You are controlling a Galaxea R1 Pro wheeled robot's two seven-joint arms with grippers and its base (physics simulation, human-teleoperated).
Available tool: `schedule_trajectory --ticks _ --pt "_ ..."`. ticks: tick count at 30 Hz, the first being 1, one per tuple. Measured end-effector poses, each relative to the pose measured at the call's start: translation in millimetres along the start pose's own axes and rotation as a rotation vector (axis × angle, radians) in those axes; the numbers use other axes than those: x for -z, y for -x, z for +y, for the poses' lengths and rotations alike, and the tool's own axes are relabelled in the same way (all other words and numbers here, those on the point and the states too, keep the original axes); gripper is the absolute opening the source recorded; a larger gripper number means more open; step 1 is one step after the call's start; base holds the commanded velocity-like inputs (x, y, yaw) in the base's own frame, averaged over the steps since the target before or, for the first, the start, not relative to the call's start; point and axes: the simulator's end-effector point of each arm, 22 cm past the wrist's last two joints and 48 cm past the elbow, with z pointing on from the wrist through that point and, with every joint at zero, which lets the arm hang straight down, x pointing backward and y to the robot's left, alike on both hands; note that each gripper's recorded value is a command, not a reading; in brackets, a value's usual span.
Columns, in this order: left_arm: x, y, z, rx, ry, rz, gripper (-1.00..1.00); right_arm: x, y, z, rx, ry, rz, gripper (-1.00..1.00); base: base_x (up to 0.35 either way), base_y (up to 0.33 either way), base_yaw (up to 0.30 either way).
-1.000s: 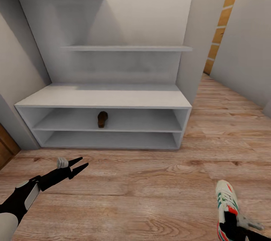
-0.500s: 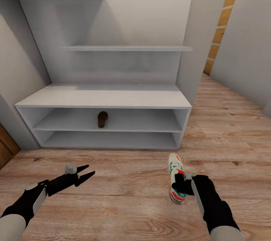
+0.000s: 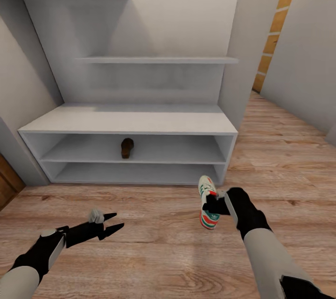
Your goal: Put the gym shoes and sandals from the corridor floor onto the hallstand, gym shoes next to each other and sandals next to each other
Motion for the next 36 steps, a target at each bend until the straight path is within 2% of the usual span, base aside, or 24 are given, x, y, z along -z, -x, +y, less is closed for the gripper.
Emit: schedule_trajectory --ticks 5,16,19,23,25,28,30,33,36 --pt "-6.3 -7.8 -5.4 -0.007 -0.012 0.028 1.0 -1.2 0.2 5.4 0.013 -0.002 0.009 -1.0 0.0 0.0 0.0" --pt "-10.6 -9.7 -9.0 -0.007 -0.02 0.034 1.0 -1.6 6.0 4.8 0.051 -0.025 -0.014 -1.0 0.0 0.0 0.0" --pt "-10.9 -10.2 -9.4 -0.006 -0.021 0.035 1.0 -1.3 19.1 6.1 0.063 -0.024 -0.074 -1.0 0.0 0.0 0.0" --pt "-11.9 -10.7 -10.4 -0.005 -0.023 0.035 1.0 2.4 47.1 9.0 0.084 -0.021 -0.203 -1.0 0.0 0.0 0.0" --pt "-13.4 -10.6 -11.8 -0.004 -0.026 0.033 1.0 8.1 69.5 11.8 0.098 -0.016 -0.309 -1.0 0.0 0.0 0.0" --pt "-14.0 -10.8 -12.4 -0.003 -0.028 0.033 1.0 16.0 92.1 14.8 0.114 -0.012 -0.423 -1.0 0.0 0.0 0.0" --pt "-14.3 -11.0 -12.7 -0.003 -0.029 0.033 1.0 10.7 89.6 16.4 0.12 -0.007 -0.437 -1.0 0.0 0.0 0.0" --pt "-16.1 -11.2 -14.3 -0.001 -0.032 0.032 1.0 -2.5 73.9 17.4 0.123 -0.003 -0.403 -1.0 0.0 0.0 0.0" --pt "-17.3 -10.8 -15.2 -0.001 -0.034 0.031 1.0 -6.6 68.7 17.8 0.123 0.0 -0.391 -1.0 0.0 0.0 0.0"
